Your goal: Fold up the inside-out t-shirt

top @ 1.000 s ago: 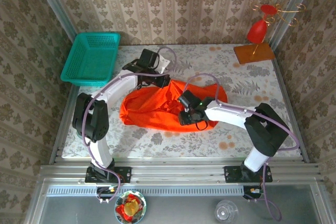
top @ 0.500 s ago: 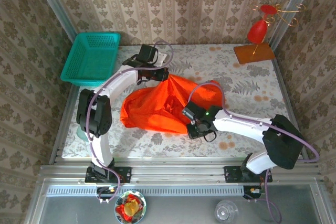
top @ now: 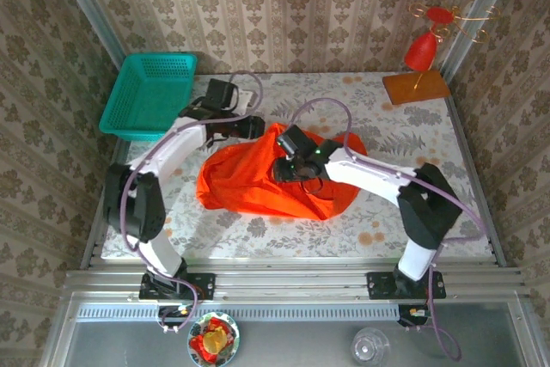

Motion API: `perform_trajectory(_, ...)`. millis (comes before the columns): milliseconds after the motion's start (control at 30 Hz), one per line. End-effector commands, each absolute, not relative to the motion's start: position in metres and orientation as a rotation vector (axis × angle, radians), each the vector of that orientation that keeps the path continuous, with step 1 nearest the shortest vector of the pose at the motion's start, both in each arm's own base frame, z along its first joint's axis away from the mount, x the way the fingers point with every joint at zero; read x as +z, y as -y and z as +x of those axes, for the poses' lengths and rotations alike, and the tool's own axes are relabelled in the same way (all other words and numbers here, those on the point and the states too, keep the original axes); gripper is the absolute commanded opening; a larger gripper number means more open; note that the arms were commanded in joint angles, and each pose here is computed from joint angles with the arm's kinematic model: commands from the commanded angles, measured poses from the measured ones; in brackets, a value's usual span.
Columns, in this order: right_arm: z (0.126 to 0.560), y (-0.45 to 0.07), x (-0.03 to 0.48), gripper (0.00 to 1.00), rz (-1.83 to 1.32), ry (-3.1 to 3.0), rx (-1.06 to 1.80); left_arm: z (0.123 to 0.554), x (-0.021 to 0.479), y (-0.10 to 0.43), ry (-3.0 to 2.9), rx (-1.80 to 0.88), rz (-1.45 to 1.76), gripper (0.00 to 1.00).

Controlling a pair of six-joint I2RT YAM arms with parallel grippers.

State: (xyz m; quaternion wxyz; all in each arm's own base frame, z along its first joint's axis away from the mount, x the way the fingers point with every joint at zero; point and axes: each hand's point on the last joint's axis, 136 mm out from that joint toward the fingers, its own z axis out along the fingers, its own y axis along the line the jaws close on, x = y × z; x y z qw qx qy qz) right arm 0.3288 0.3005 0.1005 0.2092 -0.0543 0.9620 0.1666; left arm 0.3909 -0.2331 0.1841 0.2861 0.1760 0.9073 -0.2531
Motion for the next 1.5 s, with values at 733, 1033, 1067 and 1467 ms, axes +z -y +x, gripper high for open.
perform_trajectory(733,0.358,-0.326,0.121,0.00,-0.220,-2.652,0.582,0.287,0.076,0.075,-2.746,-0.228,-0.164,0.48)
perform_trajectory(1033,0.357,-0.321,0.150,0.00,-0.215,-2.602,0.590,0.256,0.039,0.072,-2.845,-0.067,-0.126,0.41)
perform_trajectory(1067,0.357,-0.321,0.152,0.00,-0.216,-2.598,0.589,0.256,0.036,0.074,-2.852,-0.077,-0.113,0.45)
perform_trajectory(1467,0.354,-0.304,0.175,0.00,-0.196,-2.561,0.544,0.268,0.029,0.066,-2.849,0.043,-0.105,0.47)
